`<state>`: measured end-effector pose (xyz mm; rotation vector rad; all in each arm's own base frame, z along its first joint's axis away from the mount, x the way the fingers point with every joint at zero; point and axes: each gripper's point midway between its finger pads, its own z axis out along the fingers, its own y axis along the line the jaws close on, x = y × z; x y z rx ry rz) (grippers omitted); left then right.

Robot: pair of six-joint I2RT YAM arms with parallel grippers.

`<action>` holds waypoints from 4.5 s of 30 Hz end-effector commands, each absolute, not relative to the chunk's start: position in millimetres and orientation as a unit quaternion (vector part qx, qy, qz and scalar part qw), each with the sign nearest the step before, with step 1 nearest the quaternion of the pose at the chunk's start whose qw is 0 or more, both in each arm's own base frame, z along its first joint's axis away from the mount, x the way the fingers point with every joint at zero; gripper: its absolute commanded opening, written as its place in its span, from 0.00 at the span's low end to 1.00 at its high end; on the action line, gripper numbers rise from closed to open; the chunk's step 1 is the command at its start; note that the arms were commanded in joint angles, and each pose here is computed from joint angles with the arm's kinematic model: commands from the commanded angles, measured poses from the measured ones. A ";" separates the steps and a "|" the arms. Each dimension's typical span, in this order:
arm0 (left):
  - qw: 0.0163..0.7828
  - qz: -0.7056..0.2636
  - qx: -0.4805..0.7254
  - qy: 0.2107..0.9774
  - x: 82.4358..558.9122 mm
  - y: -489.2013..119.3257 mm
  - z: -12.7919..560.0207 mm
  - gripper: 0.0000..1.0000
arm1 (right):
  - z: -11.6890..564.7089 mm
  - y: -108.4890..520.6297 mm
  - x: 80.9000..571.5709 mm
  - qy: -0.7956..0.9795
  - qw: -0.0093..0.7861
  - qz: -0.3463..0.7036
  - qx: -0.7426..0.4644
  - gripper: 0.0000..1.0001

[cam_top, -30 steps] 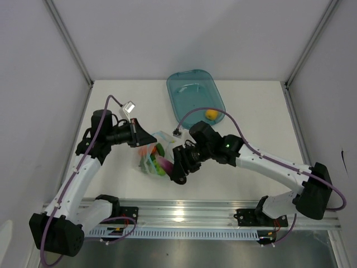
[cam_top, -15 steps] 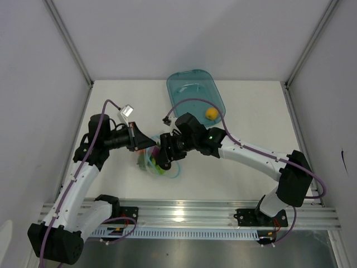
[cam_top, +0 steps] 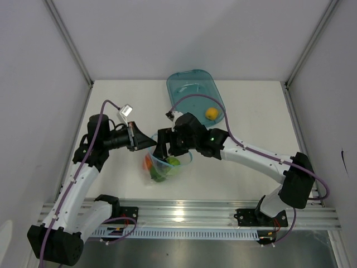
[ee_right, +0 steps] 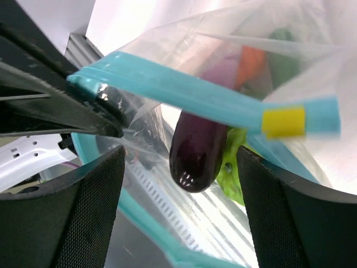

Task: Place the food in the zip-top bag and seal the zipper
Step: Place the fake vegetable in the zipper food storage bag, then pick up the fake vegetable from the bin, then place the fake vegetable in the zipper food storage bag.

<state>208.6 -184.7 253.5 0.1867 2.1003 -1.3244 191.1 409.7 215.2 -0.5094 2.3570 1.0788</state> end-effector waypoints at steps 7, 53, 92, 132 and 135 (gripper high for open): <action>0.331 -0.519 0.088 0.783 204.2 -186.9 264.9 0.01 | 280.6 365.4 200.8 0.836 0.348 0.389 -0.170 0.82; 0.307 -0.514 0.085 0.797 197.6 -185.6 245.5 0.01 | 141.3 206.6 523.5 0.930 0.365 0.010 0.046 0.82; 0.292 -0.511 0.088 0.804 195.6 -185.5 232.0 0.01 | 94.6 214.1 528.0 0.935 0.345 -0.079 0.026 0.32; 0.284 -0.533 0.091 0.792 180.4 -187.9 231.5 0.00 | 259.4 386.0 147.1 0.795 0.417 0.356 -0.258 0.11; 0.284 -0.533 0.087 0.793 177.0 -187.1 232.0 0.01 | 253.2 396.8 155.4 0.797 0.424 0.345 -0.257 0.12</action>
